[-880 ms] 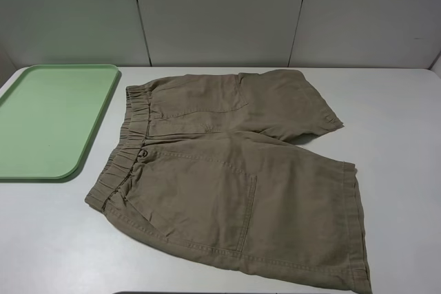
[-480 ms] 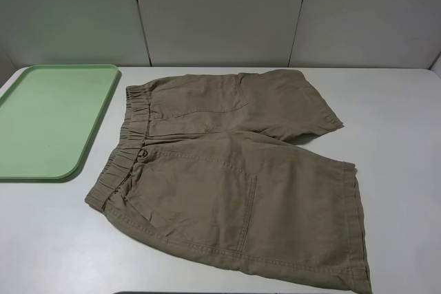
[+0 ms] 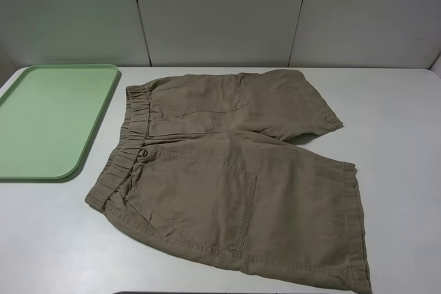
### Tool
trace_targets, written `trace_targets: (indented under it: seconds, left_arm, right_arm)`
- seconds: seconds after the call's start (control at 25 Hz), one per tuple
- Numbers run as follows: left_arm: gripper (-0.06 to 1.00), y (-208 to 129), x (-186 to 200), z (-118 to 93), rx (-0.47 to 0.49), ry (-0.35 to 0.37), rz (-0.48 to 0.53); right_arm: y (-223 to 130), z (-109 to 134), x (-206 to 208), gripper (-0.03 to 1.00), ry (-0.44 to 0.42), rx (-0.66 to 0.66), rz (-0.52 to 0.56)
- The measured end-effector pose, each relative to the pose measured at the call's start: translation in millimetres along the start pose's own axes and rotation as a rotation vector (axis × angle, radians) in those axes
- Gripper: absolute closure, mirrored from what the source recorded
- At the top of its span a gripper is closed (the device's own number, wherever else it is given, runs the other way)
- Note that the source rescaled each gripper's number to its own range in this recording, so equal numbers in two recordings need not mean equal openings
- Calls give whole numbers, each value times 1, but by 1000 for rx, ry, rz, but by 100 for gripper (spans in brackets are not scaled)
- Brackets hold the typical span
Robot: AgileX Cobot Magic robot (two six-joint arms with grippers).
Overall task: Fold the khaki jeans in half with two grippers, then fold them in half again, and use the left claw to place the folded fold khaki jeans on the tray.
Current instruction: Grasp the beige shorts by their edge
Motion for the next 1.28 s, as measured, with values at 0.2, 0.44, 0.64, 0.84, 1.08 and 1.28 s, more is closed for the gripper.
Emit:
trace_targets:
  seconds: [0.2, 0.44, 0.64, 0.84, 1.08, 1.28]
  left_arm:
    - [-6, 0, 0, 0, 0, 0, 0]
    - [-6, 0, 0, 0, -1, 3, 1]
    - [-6, 0, 0, 0, -1, 3, 1]
    - [-4, 2, 0, 0, 1, -2, 9]
    - [-4, 47, -6, 8, -20, -33, 149]
    - [-3, 95, -29, 14, -229, -142, 349]
  right_arm:
    - [0, 0, 0, -3, 0, 0, 0]
    - [0, 0, 0, -3, 0, 0, 0]
    - [0, 0, 0, -3, 0, 0, 0]
    - [1, 4, -2, -3, 25, -16, 25]
    - [33, 18, -25, -3, 72, 46, 188]
    - [65, 34, -67, -3, 164, 220, 346]
Point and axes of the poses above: a point on each arm's last joint axis where the gripper is mounted, x pointing back along that axis away from the gripper, z along the wrist's bending axis when the last joint is at zero, y = z × x, the point moved 6 cm from there along -x, pointing out along that axis toward the gripper, and after that the axes turned 3 degrees about -x, right-handed, at the moved point
